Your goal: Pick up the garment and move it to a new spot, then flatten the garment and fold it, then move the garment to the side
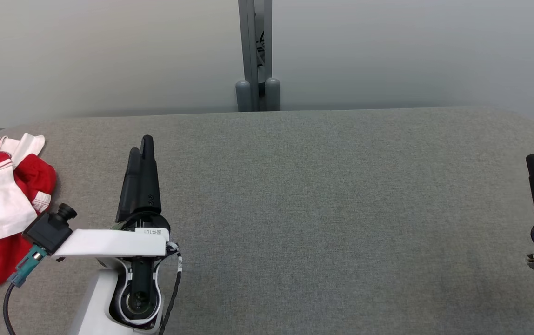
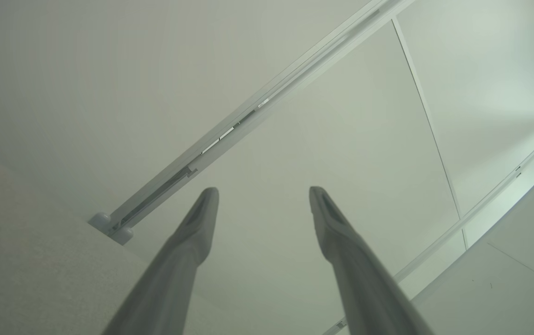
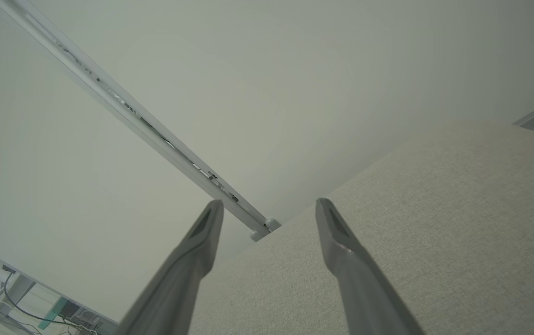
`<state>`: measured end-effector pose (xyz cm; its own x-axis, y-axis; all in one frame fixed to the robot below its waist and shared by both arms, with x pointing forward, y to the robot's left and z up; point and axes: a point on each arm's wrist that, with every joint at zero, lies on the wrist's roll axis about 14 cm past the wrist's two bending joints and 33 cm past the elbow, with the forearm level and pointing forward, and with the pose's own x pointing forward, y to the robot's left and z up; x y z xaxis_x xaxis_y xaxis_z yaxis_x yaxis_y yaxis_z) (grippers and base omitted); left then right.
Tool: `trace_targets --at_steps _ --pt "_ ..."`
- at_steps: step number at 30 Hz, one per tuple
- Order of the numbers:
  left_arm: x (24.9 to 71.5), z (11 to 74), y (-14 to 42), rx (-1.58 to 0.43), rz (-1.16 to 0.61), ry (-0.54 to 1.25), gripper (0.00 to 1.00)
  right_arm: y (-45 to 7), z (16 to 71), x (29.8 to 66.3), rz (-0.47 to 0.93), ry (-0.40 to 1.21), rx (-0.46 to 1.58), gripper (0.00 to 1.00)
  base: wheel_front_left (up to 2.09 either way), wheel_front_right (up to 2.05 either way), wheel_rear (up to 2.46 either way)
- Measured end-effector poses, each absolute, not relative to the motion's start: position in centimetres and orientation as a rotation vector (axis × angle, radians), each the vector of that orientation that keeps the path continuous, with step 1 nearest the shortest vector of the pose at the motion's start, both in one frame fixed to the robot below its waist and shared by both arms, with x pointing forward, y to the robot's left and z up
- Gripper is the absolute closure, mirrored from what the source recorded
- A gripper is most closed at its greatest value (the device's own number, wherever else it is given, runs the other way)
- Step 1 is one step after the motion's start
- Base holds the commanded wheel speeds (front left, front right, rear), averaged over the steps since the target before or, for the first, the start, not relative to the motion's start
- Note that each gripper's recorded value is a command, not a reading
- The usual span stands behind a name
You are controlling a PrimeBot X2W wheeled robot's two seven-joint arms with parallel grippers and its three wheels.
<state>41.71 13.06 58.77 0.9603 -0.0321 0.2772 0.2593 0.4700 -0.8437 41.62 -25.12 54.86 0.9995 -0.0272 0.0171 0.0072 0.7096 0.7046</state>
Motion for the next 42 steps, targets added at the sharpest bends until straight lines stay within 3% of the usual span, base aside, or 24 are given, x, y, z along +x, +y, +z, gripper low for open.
trace_targets --at_steps 19,42 --pt "40.8 58.0 11.6 -0.586 -0.212 -0.227 0.0 -22.5 54.7 41.0 0.036 -0.033 0.425 0.0 0.0 0.0 0.0" --pt "39.3 54.0 13.6 -0.323 -0.13 -0.078 0.0 -20.5 52.5 39.0 0.05 -0.002 0.225 0.0 0.0 0.0 0.0"
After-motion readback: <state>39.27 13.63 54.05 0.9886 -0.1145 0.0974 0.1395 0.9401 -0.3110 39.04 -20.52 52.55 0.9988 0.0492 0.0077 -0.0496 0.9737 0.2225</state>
